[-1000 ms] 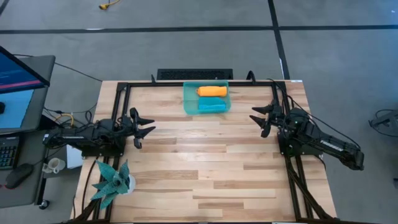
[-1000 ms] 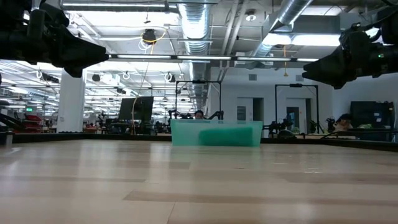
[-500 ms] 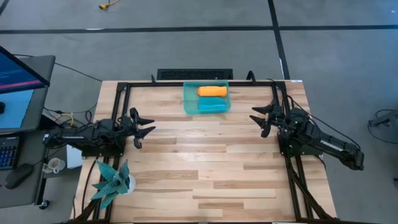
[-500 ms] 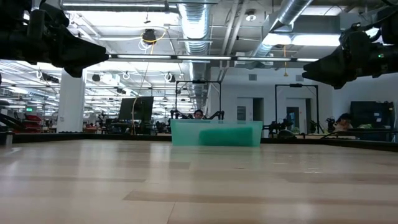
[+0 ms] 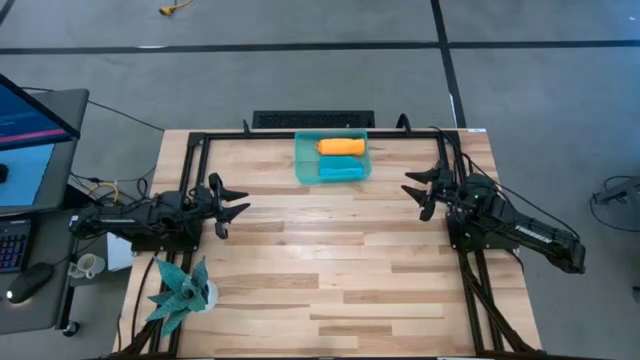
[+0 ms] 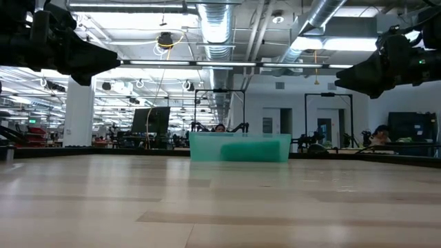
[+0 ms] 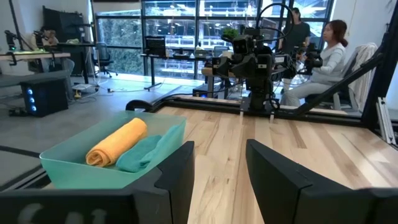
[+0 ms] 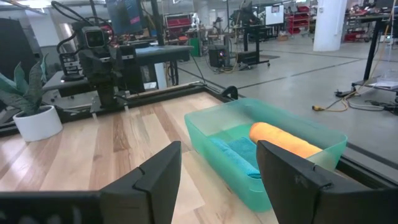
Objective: Roll microfiber towels into tight, uniform cylinder then place into a basket
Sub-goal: Return to Home Position
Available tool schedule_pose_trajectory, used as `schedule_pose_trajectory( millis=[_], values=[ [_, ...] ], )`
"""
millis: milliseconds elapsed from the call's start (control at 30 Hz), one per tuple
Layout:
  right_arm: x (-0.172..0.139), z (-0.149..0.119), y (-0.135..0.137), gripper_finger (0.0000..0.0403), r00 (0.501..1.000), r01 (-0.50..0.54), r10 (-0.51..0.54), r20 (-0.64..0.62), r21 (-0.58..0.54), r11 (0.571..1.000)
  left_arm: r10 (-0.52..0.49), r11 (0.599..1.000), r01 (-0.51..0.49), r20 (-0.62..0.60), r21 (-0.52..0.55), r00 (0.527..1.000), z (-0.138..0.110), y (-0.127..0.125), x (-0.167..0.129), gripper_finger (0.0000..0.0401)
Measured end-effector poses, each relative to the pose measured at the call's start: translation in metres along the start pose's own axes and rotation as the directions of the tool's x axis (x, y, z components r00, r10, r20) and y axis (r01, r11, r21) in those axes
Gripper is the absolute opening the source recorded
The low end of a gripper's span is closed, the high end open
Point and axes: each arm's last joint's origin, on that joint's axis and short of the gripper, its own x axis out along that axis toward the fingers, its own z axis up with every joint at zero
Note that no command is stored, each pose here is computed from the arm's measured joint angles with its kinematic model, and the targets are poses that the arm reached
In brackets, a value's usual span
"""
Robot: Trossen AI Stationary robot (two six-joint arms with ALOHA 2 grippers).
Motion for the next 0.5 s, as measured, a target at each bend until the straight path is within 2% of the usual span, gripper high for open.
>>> schedule_pose_trajectory(
  millis=[500],
  values=[
    [0.0000,0.0000,0.0000,0.0230,1.000,0.000,0.000,0.000,0.000,1.000,0.000,1.000,0.000,0.000,0.001,1.000,0.0000,0.0000,0.0000,0.0135]
  ],
)
